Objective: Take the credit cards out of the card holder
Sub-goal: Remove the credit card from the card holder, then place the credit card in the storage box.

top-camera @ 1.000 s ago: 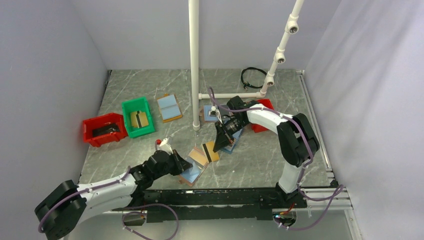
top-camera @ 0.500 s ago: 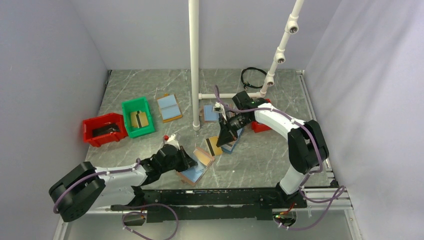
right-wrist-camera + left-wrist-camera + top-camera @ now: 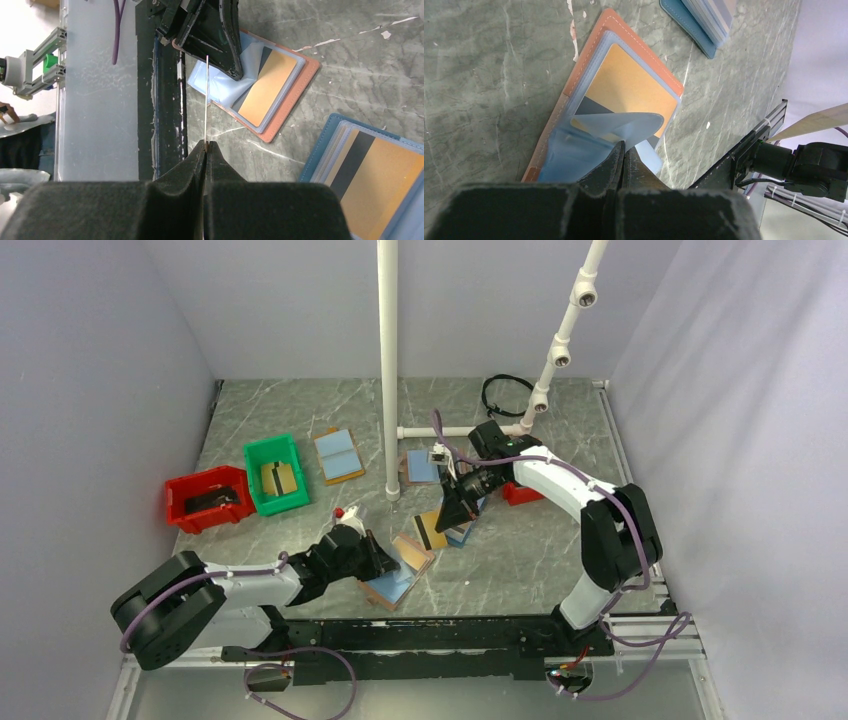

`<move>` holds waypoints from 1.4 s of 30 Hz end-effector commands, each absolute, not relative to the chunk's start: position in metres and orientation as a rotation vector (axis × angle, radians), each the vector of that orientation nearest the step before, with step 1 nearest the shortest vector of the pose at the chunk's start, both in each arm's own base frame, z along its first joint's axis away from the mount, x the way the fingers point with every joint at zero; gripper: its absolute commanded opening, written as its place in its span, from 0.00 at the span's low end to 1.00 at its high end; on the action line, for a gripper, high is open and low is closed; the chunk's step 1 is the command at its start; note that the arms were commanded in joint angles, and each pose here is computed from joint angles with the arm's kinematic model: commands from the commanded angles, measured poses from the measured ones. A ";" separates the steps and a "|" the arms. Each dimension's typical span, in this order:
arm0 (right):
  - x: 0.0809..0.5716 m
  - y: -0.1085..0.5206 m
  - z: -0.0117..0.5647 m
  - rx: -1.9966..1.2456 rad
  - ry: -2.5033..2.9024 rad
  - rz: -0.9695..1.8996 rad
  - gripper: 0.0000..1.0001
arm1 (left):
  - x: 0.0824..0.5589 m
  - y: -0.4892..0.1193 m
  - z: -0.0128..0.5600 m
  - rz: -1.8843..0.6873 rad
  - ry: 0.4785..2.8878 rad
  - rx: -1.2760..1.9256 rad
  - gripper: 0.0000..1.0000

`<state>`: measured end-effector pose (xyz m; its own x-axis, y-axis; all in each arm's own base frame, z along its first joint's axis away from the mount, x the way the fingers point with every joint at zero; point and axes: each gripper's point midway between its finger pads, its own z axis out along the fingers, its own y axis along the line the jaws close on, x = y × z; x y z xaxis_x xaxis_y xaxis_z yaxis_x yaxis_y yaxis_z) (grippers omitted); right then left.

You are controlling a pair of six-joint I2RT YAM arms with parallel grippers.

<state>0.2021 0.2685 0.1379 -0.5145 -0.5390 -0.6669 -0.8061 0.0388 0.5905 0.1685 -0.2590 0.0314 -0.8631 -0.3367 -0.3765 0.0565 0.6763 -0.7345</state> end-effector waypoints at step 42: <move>0.213 0.258 0.160 -1.350 1.965 1.432 0.00 | 0.183 -0.281 0.035 -0.952 2.522 -0.038 0.04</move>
